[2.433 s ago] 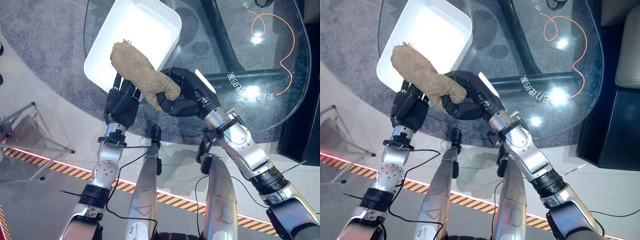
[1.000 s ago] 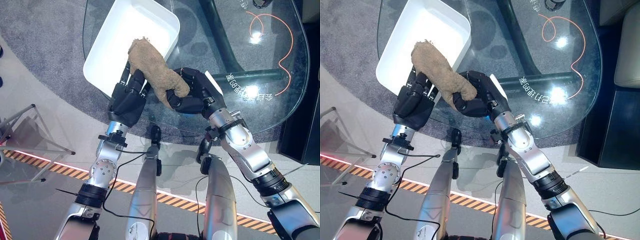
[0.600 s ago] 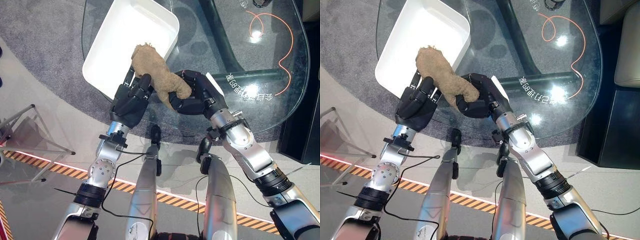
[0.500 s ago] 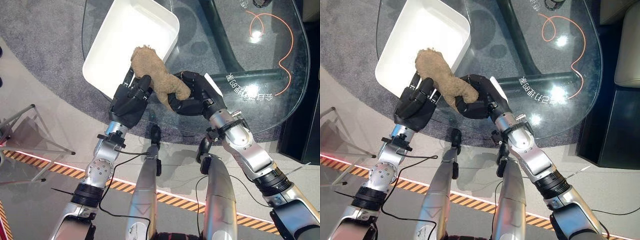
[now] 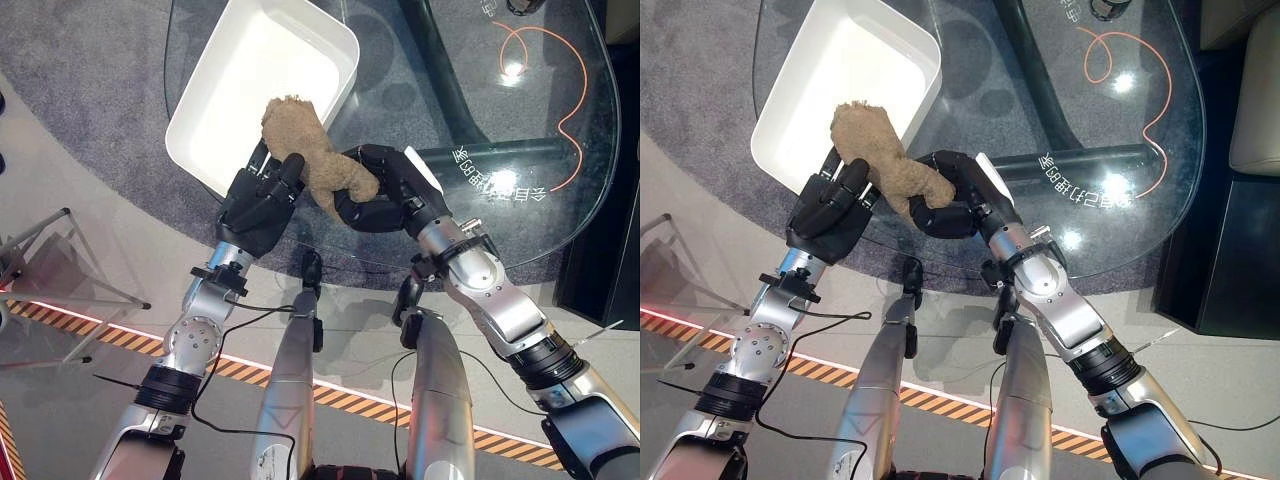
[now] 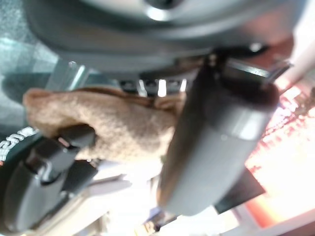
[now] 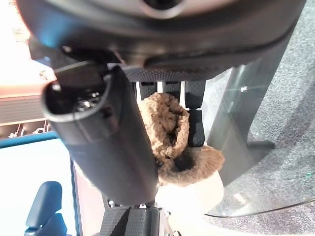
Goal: Wipe the table with a cloth and put it in the basket.
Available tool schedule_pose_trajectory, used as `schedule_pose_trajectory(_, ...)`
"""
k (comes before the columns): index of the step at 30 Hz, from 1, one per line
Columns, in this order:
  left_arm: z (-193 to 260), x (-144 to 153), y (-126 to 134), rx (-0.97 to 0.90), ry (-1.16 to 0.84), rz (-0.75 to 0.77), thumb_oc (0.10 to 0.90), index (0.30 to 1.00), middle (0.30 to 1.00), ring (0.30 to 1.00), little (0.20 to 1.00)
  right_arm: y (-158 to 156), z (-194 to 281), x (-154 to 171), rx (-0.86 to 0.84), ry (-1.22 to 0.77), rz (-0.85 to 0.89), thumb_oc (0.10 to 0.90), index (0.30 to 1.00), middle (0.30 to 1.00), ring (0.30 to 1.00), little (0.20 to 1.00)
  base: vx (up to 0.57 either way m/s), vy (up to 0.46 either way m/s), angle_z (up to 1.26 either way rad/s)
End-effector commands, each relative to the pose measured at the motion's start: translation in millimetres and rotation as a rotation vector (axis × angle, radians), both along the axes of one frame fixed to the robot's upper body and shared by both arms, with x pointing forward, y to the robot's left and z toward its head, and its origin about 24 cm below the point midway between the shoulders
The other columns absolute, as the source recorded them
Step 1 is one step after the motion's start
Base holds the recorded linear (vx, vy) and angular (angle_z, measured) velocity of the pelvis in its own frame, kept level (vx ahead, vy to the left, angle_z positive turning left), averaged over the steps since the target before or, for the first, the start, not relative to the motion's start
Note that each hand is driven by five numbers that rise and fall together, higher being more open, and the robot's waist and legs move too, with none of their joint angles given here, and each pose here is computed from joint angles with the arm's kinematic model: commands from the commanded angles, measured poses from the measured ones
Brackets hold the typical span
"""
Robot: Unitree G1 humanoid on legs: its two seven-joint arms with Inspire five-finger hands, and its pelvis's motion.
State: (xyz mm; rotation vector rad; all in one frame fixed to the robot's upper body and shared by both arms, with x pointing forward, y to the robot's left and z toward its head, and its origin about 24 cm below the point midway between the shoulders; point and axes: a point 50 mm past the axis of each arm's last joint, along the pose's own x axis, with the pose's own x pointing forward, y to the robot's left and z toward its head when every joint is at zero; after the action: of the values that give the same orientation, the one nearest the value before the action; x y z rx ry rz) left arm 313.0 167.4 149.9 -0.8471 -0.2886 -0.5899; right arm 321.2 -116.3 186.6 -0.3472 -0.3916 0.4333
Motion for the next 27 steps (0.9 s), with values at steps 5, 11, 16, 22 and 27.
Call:
schedule_pose_trajectory(5, 73.4, -22.1, -31.7, -0.048, -0.433, -0.217, 0.429, 0.582, 0.582, 0.582, 0.529, 44.5, 50.8, -27.6, -0.054, -0.233, 0.282, 0.1, 0.3, 0.3, 0.3, 0.2, 0.0, 0.0, 0.0)
schedule_pose_trajectory(11, 73.3, -21.6, -30.1, -0.061, -0.439, -0.192, 0.1, 0.3, 0.3, 0.3, 0.2, 47.0, 50.3, -28.5, -0.08, -0.231, 0.315, 0.1, 0.3, 0.3, 0.3, 0.2, 0.0, 0.0, 0.0)
schedule_pose_trajectory(16, 75.2, -20.9, -28.1, -0.081, -0.443, -0.165, 0.1, 0.3, 0.3, 0.3, 0.2, 48.8, 49.8, -28.1, -0.09, -0.229, 0.327, 0.1, 0.3, 0.3, 0.3, 0.2, 0.0, 0.0, 0.0)
schedule_pose_trajectory(22, 76.3, -19.6, -23.8, -0.104, -0.44, -0.121, 0.1, 0.3, 0.3, 0.3, 0.2, 49.1, 51.1, -28.1, -0.091, -0.228, 0.332, 0.1, 0.3, 0.3, 0.3, 0.2, 0.0, 0.0, 0.0)
schedule_pose_trajectory(27, 77.1, -19.5, -23.4, -0.116, -0.443, -0.095, 0.1, 0.3, 0.3, 0.3, 0.2, 50.5, 51.3, -27.9, -0.09, -0.227, 0.332, 0.1, 0.3, 0.3, 0.3, 0.2, 0.0, 0.0, 0.0)
